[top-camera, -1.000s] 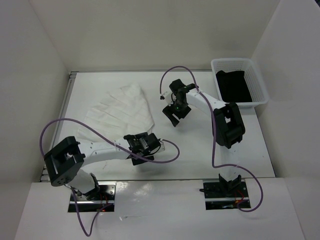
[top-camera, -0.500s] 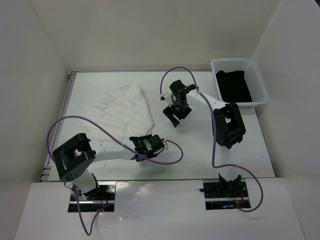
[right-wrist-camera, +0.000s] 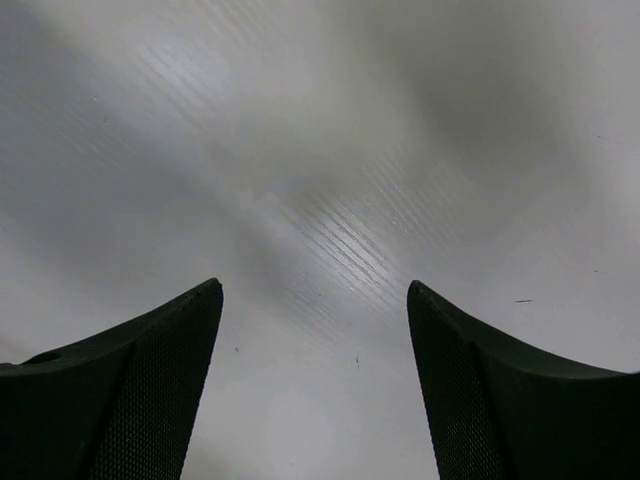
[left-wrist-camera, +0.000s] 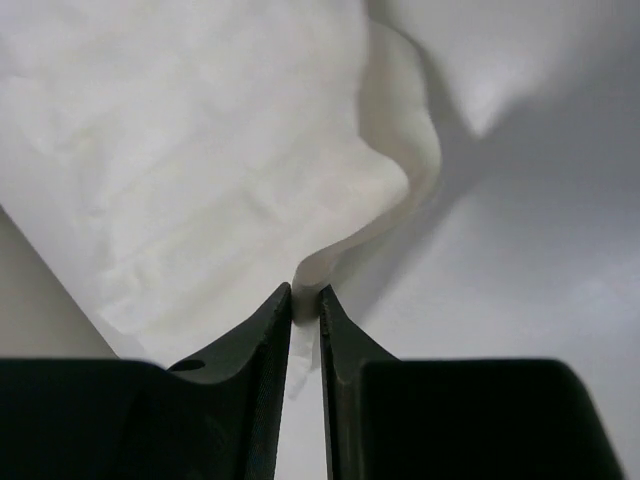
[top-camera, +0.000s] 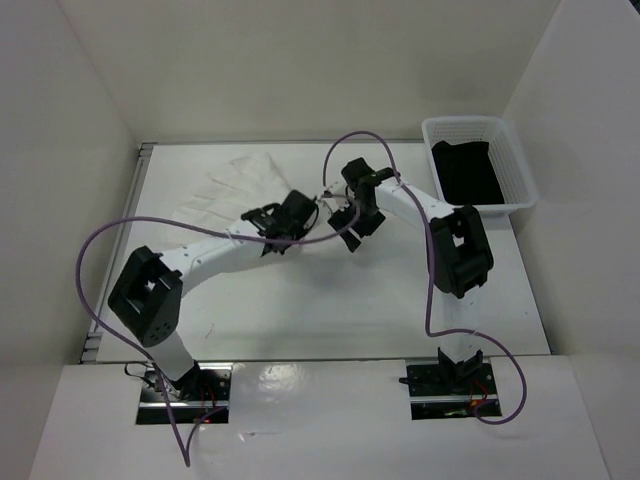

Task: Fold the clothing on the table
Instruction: Flatten the skirt out

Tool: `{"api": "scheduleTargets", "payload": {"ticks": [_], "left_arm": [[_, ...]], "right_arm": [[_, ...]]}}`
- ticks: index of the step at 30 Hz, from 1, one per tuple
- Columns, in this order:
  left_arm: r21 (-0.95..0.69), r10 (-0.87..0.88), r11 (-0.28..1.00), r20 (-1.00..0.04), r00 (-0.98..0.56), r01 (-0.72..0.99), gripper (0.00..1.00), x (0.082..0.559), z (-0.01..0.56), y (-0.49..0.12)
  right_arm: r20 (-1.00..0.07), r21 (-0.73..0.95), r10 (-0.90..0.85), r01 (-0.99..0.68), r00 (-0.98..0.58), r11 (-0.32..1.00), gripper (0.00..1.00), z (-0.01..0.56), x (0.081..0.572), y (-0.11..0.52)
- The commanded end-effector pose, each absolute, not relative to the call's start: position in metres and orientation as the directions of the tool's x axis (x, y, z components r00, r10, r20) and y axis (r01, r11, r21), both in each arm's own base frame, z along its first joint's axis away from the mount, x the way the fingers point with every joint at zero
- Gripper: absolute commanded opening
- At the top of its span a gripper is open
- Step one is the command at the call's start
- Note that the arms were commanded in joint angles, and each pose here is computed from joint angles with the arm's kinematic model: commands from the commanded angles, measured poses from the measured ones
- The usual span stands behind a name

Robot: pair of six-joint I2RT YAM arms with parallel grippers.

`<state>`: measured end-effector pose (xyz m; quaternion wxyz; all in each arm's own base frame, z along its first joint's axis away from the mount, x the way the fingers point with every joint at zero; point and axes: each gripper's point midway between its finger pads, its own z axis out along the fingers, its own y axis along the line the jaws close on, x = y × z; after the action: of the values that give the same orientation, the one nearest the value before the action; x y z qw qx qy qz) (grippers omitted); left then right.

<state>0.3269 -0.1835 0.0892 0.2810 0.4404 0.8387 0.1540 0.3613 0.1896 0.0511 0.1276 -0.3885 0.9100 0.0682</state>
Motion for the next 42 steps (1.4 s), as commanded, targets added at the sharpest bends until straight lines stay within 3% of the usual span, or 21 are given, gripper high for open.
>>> {"api": "scheduleTargets", "payload": {"ticks": [1, 8, 14, 15, 17, 18, 19, 21, 23, 28, 42], "left_arm": [[0.484, 0.774, 0.630, -0.450, -0.446, 0.606, 0.23, 0.364, 0.146, -0.194], [0.427, 0.713, 0.667, -0.604, -0.357, 0.611, 0.23, 0.402, 0.242, -0.232], [0.349, 0.710, 0.589, -0.653, -0.262, 0.729, 0.23, 0.381, 0.280, -0.293], [0.358, 0.710, 0.589, -0.657, -0.254, 0.724, 0.29, 0.380, 0.284, -0.295], [0.385, 0.750, 0.569, -0.605, -0.267, 0.727, 0.41, 0.372, 0.263, -0.289], [0.405, 0.768, 0.562, -0.580, -0.272, 0.721, 0.60, 0.371, 0.252, -0.281], [0.419, 0.759, 0.563, -0.603, -0.245, 0.713, 0.69, 0.367, 0.256, -0.277], [0.436, 0.820, 0.529, -0.484, -0.305, 0.728, 0.80, 0.349, 0.199, -0.252], [0.449, 0.830, 0.529, -0.452, -0.327, 0.720, 0.90, 0.335, 0.177, -0.241], [0.567, 0.860, 0.510, -0.313, -0.404, 0.647, 0.95, 0.308, 0.109, -0.191], [0.678, 0.873, 0.481, -0.312, -0.375, 0.556, 0.95, 0.304, 0.061, -0.206]], "right_arm": [[-0.375, -0.012, -0.657, -0.706, -0.654, 0.708, 0.79, 0.078, 0.375, 0.188], [-0.401, -0.042, -0.638, -0.683, -0.657, 0.729, 0.79, 0.086, 0.386, 0.183], [-0.426, -0.048, -0.552, -0.591, -0.717, 0.805, 0.79, 0.089, 0.405, 0.151], [-0.445, -0.050, -0.534, -0.576, -0.719, 0.816, 0.79, 0.096, 0.409, 0.148], [-0.457, -0.054, -0.511, -0.551, -0.728, 0.833, 0.80, 0.102, 0.413, 0.136], [-0.457, -0.054, -0.505, -0.543, -0.733, 0.838, 0.80, 0.102, 0.414, 0.132], [-0.469, -0.058, -0.495, -0.534, -0.732, 0.844, 0.80, 0.106, 0.415, 0.128], [-0.468, -0.062, -0.469, -0.502, -0.749, 0.863, 0.80, 0.105, 0.416, 0.116], [-0.473, -0.052, -0.461, -0.499, -0.751, 0.865, 0.80, 0.106, 0.414, 0.113], [-0.468, -0.032, -0.444, -0.488, -0.764, 0.872, 0.82, 0.101, 0.413, 0.106], [-0.465, -0.011, -0.444, -0.496, -0.766, 0.868, 0.83, 0.104, 0.416, 0.111]]}}
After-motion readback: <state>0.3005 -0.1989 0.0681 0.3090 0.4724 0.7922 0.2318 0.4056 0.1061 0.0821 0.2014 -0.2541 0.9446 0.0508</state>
